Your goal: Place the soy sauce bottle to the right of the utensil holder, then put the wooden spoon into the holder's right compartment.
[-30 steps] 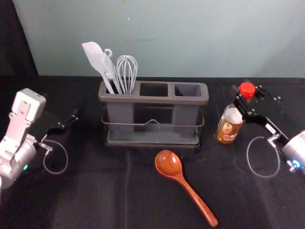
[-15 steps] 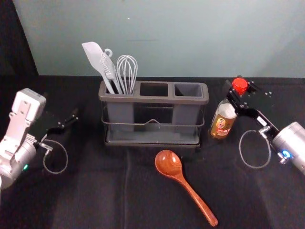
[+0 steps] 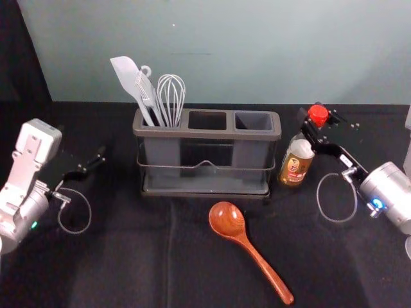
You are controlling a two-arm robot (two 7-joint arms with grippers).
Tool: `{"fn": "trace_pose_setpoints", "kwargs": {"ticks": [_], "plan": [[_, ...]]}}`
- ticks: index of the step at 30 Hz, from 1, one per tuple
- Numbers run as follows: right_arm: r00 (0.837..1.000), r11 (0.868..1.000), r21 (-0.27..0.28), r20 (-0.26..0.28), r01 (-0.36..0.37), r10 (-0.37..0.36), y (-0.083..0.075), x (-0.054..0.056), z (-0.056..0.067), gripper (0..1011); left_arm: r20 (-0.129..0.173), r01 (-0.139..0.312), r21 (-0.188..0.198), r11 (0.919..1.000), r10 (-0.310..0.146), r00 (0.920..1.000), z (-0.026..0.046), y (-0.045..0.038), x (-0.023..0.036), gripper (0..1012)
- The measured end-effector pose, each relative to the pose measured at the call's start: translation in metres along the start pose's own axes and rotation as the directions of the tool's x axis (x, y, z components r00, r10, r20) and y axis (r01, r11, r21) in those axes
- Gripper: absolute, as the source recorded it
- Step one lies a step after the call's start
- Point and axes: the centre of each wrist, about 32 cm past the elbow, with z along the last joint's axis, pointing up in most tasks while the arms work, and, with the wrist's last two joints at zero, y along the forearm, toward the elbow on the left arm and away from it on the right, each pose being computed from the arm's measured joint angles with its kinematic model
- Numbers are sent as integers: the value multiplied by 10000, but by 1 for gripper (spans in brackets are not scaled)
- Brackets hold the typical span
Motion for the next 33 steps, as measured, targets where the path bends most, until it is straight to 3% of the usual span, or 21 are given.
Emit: {"fn": "trace_pose_setpoints", "kwargs": {"ticks": [33], "plan": [[9999, 9999, 103, 106, -104, 103, 89, 31, -123, 381, -1, -1, 0, 10000, 1, 10000, 0, 0, 0, 1000]]}}
